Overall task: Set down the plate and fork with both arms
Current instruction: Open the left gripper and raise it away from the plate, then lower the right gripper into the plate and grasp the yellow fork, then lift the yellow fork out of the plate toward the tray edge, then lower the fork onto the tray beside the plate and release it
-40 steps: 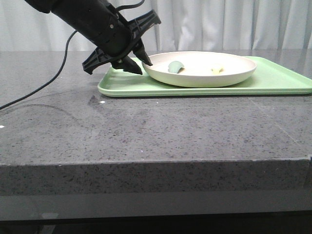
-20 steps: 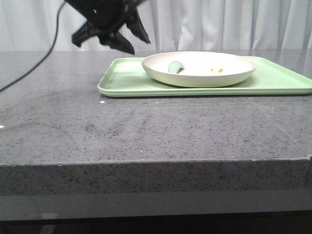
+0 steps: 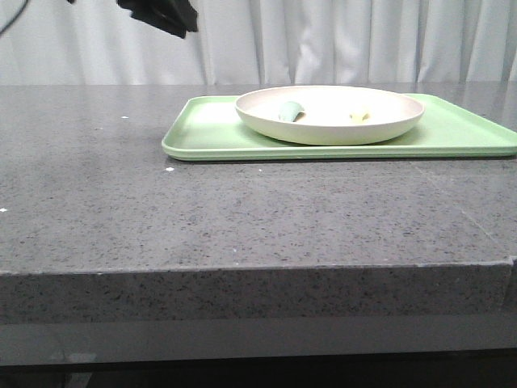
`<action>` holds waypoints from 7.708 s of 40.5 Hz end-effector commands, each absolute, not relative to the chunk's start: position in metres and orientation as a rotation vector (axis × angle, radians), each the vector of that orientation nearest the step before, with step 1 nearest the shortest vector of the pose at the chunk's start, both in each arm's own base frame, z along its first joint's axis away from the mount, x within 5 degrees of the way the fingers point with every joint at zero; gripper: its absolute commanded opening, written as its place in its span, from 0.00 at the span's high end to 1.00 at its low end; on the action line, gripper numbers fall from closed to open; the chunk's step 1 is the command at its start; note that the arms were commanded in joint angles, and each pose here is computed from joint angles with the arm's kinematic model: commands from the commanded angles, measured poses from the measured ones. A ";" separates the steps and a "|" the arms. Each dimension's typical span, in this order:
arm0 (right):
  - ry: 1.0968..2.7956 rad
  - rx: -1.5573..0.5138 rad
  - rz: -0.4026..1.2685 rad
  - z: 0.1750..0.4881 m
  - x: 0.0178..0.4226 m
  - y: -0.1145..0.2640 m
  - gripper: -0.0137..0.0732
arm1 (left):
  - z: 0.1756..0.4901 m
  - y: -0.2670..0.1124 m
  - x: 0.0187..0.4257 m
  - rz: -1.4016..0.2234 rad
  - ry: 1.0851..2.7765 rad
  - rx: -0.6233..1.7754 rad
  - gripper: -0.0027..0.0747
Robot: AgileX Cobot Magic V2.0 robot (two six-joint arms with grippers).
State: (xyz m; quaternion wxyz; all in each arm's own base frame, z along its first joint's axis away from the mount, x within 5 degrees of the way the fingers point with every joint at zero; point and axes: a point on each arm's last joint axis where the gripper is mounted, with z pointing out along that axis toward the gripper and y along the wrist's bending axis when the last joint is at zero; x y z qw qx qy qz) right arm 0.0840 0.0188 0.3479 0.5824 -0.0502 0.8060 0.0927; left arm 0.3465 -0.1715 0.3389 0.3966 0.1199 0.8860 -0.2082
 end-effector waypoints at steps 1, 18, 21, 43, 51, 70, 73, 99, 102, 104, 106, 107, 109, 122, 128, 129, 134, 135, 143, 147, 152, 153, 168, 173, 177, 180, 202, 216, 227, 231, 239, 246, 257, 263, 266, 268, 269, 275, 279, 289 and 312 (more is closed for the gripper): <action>1.798 -0.119 0.215 0.363 0.086 0.019 0.24 | 0.378 -0.156 0.319 -0.511 2.075 0.297 0.99; 1.798 -0.119 0.215 0.363 0.086 0.019 0.24 | 0.374 -0.095 0.203 -0.384 1.817 0.338 0.99; 1.798 -0.119 0.215 0.363 0.086 0.019 0.24 | 0.374 -0.085 0.182 -0.359 1.777 0.356 0.99; 1.798 -0.119 0.215 0.363 0.086 0.019 0.24 | 0.330 -0.031 0.063 -0.384 1.539 0.319 0.99; 1.799 -0.118 0.217 0.363 0.086 0.019 0.24 | 0.316 -0.022 0.044 -0.392 1.479 0.309 0.99; 2.051 -0.072 0.334 0.377 0.172 0.040 0.24 | 0.309 -0.023 0.044 -0.390 1.497 0.313 0.99; 2.133 -0.077 0.334 0.376 0.198 0.045 0.24 | 0.309 -0.023 0.044 -0.390 1.497 0.313 0.99; 2.396 -0.041 0.438 0.352 0.353 0.102 0.24 | 0.309 -0.023 0.044 -0.390 1.497 0.313 0.99; 2.418 -0.041 0.440 0.346 0.365 0.107 0.24 | 0.309 -0.023 0.044 -0.390 1.497 0.313 0.99; 2.436 -0.048 0.440 0.342 0.373 0.110 0.24 | 0.309 -0.023 0.044 -0.390 1.497 0.313 0.99; 2.450 -0.056 0.441 0.339 0.378 0.114 0.24 | 0.309 -0.023 0.044 -0.390 1.497 0.313 0.99; 2.456 -0.058 0.441 0.337 0.380 0.115 0.24 | 0.309 -0.023 0.044 -0.390 1.497 0.313 0.99; 2.469 -0.067 0.442 0.333 0.384 0.119 0.24 | 0.309 -0.023 0.044 -0.390 1.497 0.313 0.99; 2.554 -0.083 0.437 0.309 0.394 0.128 0.24 | 0.309 -0.023 0.044 -0.390 1.497 0.313 0.99; 2.546 -0.079 0.436 0.309 0.395 0.128 0.24 | 0.309 -0.023 0.044 -0.390 1.497 0.313 0.99; 2.547 -0.079 0.436 0.308 0.396 0.128 0.24 | 0.309 -0.023 0.044 -0.390 1.497 0.313 0.99; 2.566 -0.077 0.432 0.301 0.398 0.129 0.24 | 0.309 -0.023 0.044 -0.390 1.497 0.313 0.99; 2.570 -0.076 0.432 0.299 0.399 0.129 0.24 | 0.309 -0.023 0.044 -0.390 1.497 0.313 0.99; 2.584 -0.076 0.429 0.295 0.400 0.129 0.24 | 0.309 -0.023 0.044 -0.390 1.497 0.313 0.99; 2.599 -0.083 0.418 0.294 0.399 0.129 0.24 | 0.309 -0.023 0.044 -0.390 1.497 0.313 0.99; 2.630 -0.097 0.394 0.291 0.398 0.128 0.28 | 0.309 -0.023 0.044 -0.390 1.497 0.313 0.99; 2.635 -0.098 0.392 0.290 0.398 0.128 0.30 | 0.309 -0.023 0.044 -0.390 1.497 0.313 0.99; 2.652 -0.110 0.369 0.288 0.398 0.126 0.65 | 0.309 -0.023 0.044 -0.390 1.497 0.313 0.99; 2.653 -0.110 0.369 0.288 0.397 0.126 0.65 | 0.309 -0.023 0.044 -0.390 1.497 0.313 0.99; 2.653 -0.110 0.369 0.288 0.398 0.126 0.66 | 0.309 -0.023 0.044 -0.390 1.497 0.313 0.99; 2.653 -0.110 0.369 0.288 0.398 0.126 0.71 | 0.309 -0.023 0.044 -0.390 1.497 0.313 0.99; 2.617 -0.124 0.381 0.312 0.398 0.127 0.93 | 0.309 -0.023 0.044 -0.390 1.497 0.313 0.99; 2.557 -0.084 0.379 0.350 0.397 0.107 0.93 | 0.309 -0.023 0.044 -0.390 1.497 0.313 0.99; 2.523 0.019 0.272 0.370 0.391 0.061 0.93 | 0.309 -0.023 0.044 -0.390 1.497 0.313 0.99; 2.547 0.044 0.185 0.368 0.391 0.044 0.93 | 0.309 -0.023 0.044 -0.390 1.497 0.313 0.99; 2.594 0.060 0.104 0.357 0.396 0.031 0.93 | 0.309 -0.023 0.044 -0.390 1.497 0.313 0.99; 2.635 0.061 0.099 0.340 0.405 0.032 0.93 | 0.309 -0.023 0.044 -0.390 1.497 0.313 0.99; 2.680 0.062 0.091 0.321 0.415 0.033 0.93 | 0.309 -0.023 0.044 -0.390 1.497 0.313 0.99; 2.711 0.062 0.083 0.308 0.421 0.033 0.93 | 0.309 -0.023 0.044 -0.390 1.497 0.313 0.99; 2.715 0.060 0.074 0.306 0.422 0.032 0.93 | 0.309 -0.023 0.044 -0.390 1.497 0.313 0.99; 2.718 0.060 0.074 0.305 0.422 0.032 0.93 | 0.309 -0.023 0.044 -0.390 1.497 0.313 0.99; 2.720 0.061 0.074 0.304 0.423 0.032 0.93 | 0.309 -0.023 0.044 -0.390 1.497 0.313 0.99; 2.728 0.061 0.073 0.302 0.423 0.032 0.93 | 0.309 -0.023 0.044 -0.390 1.497 0.313 0.99; 2.730 0.061 0.073 0.302 0.423 0.032 0.90 | 0.309 -0.023 0.044 -0.390 1.497 0.313 0.99; 2.741 0.061 0.071 0.301 0.422 0.032 0.78 | 0.309 -0.023 0.044 -0.390 1.497 0.313 0.99; 2.769 0.061 0.068 0.300 0.420 0.032 0.63 | 0.309 -0.023 0.044 -0.390 1.497 0.313 0.99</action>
